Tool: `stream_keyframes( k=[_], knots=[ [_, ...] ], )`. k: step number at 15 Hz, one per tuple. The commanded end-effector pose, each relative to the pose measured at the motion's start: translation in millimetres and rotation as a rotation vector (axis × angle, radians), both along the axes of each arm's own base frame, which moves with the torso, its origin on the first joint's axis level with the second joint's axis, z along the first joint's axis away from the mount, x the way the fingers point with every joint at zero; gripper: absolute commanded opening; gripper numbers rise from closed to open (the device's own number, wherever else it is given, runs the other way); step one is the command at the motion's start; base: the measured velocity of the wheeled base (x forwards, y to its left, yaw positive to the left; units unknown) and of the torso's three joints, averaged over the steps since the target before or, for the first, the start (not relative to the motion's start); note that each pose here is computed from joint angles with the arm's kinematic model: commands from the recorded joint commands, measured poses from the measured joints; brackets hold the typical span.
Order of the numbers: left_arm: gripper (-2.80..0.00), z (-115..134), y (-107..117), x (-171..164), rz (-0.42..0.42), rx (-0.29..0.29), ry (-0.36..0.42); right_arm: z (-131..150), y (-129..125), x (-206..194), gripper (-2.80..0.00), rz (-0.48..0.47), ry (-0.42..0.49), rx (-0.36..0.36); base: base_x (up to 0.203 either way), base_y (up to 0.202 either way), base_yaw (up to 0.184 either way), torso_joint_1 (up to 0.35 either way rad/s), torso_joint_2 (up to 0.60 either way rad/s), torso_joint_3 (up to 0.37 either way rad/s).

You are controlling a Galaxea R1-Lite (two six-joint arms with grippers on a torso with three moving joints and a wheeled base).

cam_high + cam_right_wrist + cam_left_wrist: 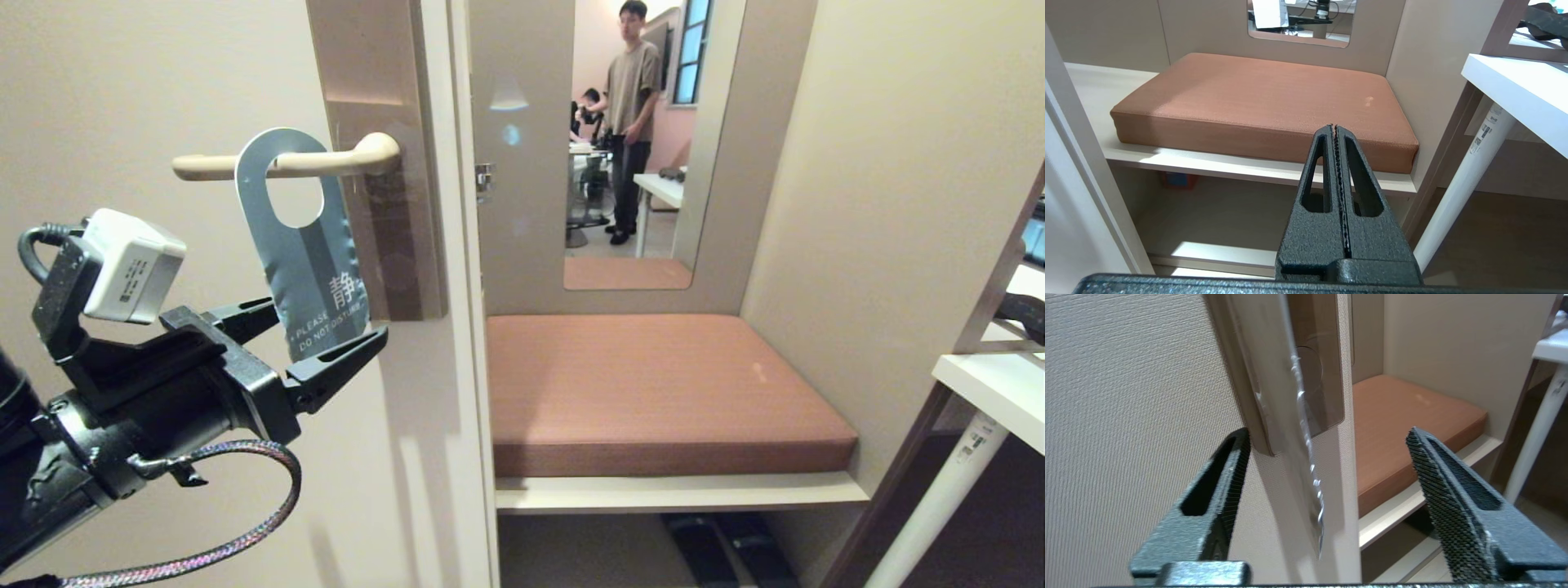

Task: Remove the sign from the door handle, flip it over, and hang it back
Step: Hang the sign back with the other side facing out

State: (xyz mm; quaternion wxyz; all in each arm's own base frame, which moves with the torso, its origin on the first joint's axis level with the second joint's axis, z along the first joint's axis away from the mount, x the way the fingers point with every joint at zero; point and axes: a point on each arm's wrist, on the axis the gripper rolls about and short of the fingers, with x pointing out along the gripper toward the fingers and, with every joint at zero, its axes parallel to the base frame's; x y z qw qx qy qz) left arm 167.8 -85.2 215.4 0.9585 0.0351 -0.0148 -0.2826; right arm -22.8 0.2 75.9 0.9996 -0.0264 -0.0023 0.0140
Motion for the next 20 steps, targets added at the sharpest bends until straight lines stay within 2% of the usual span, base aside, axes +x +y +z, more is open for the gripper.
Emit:
stream_keyframes(
  k=[1, 4, 9, 16, 20],
  knots=[
    [0.0, 3.8, 5.6, -9.8, 0.005, -0.034, -0.016, 0.0, 0.0, 0.0, -2.8, 0.001, -0.001, -0.001, 0.0, 0.0, 0.0, 0.0, 0.0, 0.0],
    [0.0, 4.3, 12.4, -22.3, 0.013, -0.071, -0.018, 0.0, 0.0, 0.0, -2.8, 0.001, -0.001, -0.001, 0.0, 0.0, 0.0, 0.0, 0.0, 0.0],
    [0.0, 7.2, 24.5, -30.5, 0.072, -0.093, -0.044, 0.0, 0.0, 0.0, -2.8, 0.001, -0.001, -0.001, 0.0, 0.0, 0.0, 0.0, 0.0, 0.0],
    [0.0, 6.9, 37.0, -58.7, 0.078, -0.094, -0.039, 0.0, 0.0, 0.0, -2.8, 0.001, -0.001, -0.001, 0.0, 0.0, 0.0, 0.0, 0.0, 0.0],
    [0.0, 4.3, 39.3, -64.1, 0.078, -0.095, -0.041, 0.0, 0.0, 0.0, -2.8, 0.001, -0.001, -0.001, 0.0, 0.0, 0.0, 0.0, 0.0, 0.0]
  ],
)
